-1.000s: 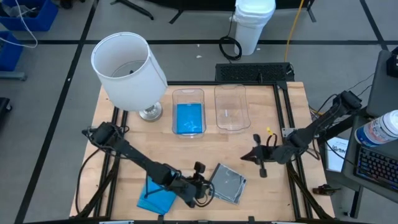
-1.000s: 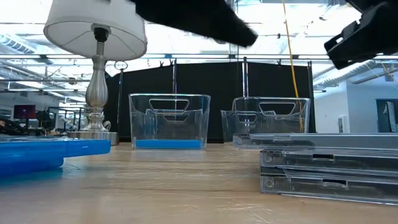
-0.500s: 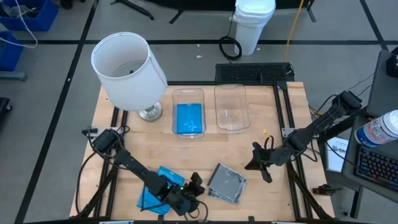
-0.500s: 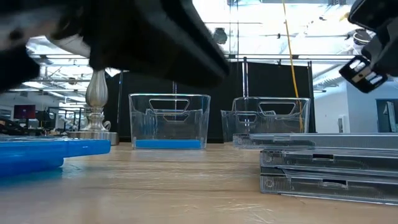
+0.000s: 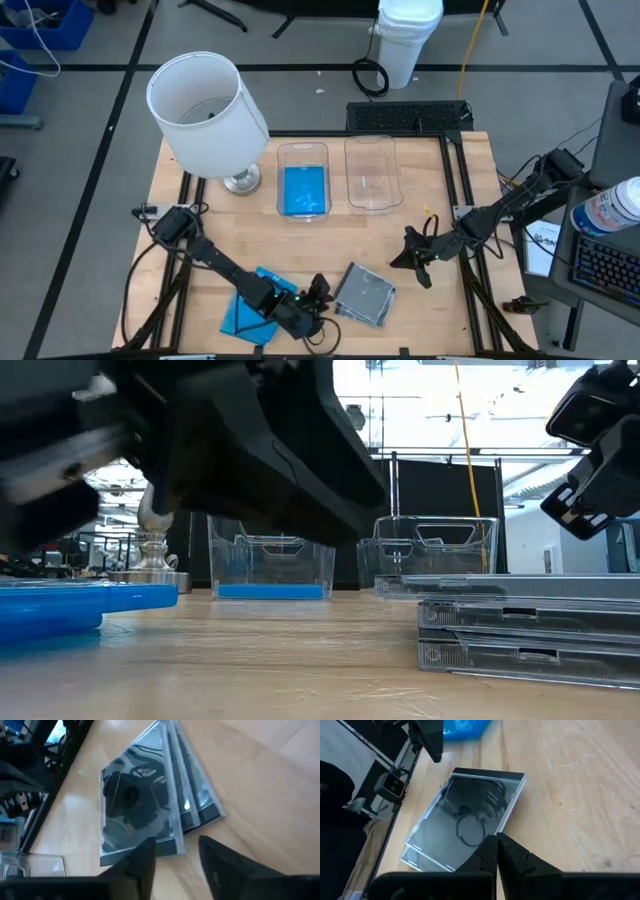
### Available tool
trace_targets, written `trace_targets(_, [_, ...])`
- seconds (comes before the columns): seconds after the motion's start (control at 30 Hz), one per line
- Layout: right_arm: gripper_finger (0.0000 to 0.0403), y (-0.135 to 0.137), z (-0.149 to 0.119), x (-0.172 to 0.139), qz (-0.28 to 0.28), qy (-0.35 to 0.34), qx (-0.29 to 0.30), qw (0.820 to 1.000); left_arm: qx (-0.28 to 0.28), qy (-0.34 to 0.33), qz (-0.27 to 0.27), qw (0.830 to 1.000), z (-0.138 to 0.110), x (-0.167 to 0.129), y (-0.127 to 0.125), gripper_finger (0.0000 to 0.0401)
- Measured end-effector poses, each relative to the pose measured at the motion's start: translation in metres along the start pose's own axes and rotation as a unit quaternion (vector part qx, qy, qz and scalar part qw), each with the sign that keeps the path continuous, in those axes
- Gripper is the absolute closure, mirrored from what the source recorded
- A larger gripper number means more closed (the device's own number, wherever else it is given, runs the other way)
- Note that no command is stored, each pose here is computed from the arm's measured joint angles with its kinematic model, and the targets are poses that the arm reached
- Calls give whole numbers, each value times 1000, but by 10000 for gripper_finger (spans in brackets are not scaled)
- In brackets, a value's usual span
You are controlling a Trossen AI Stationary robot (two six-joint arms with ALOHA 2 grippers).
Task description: Pick & place jewel cases by type
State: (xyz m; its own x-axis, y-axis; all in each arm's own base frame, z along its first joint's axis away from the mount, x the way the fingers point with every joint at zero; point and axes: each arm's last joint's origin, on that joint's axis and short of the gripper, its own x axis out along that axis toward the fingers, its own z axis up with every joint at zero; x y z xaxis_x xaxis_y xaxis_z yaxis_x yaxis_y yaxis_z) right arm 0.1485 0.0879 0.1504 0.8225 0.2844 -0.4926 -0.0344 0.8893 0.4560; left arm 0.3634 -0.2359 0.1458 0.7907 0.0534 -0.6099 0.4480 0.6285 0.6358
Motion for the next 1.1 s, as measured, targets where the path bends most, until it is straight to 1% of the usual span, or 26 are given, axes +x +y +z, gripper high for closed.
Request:
trace_targets(0.07, [403,-1,-1,0,0,0,0,1000,2,1,0,1000,-1,1,2,207])
trace_targets(0.1, [403,-1,-1,0,0,0,-1,1000,13,0,-4,1000,-1,2,2,194])
trace_targets(0.17, [403,0,-1,0,1,-1,-3,1000,52,-6,-16,998,-1,1,1,173])
trace_targets(0.23, [403,0,-1,0,0,-1,-4,1000,79,-8,-18,997,-2,4,-2,159])
trace_targets(0.33, [403,-1,-1,0,0,-1,-8,1000,94,-3,-20,995,-3,5,-3,148])
trace_targets(0.4, [403,-1,-1,0,0,-1,-12,1000,88,-3,-18,996,-5,9,-2,147])
trace_targets(0.5, [403,-1,-1,0,-2,-2,-11,1000,92,19,-12,996,-11,15,-4,151])
trace_targets(0.57, [403,-1,-1,0,-3,-3,-11,1000,83,17,-12,996,-13,19,-2,156])
trace_targets(0.8, [403,-1,-1,0,-13,-8,12,1000,70,26,-10,997,-17,22,2,173])
trace_targets(1.1, [403,-6,-9,9,-38,22,22,999,68,18,-5,998,-15,22,3,182])
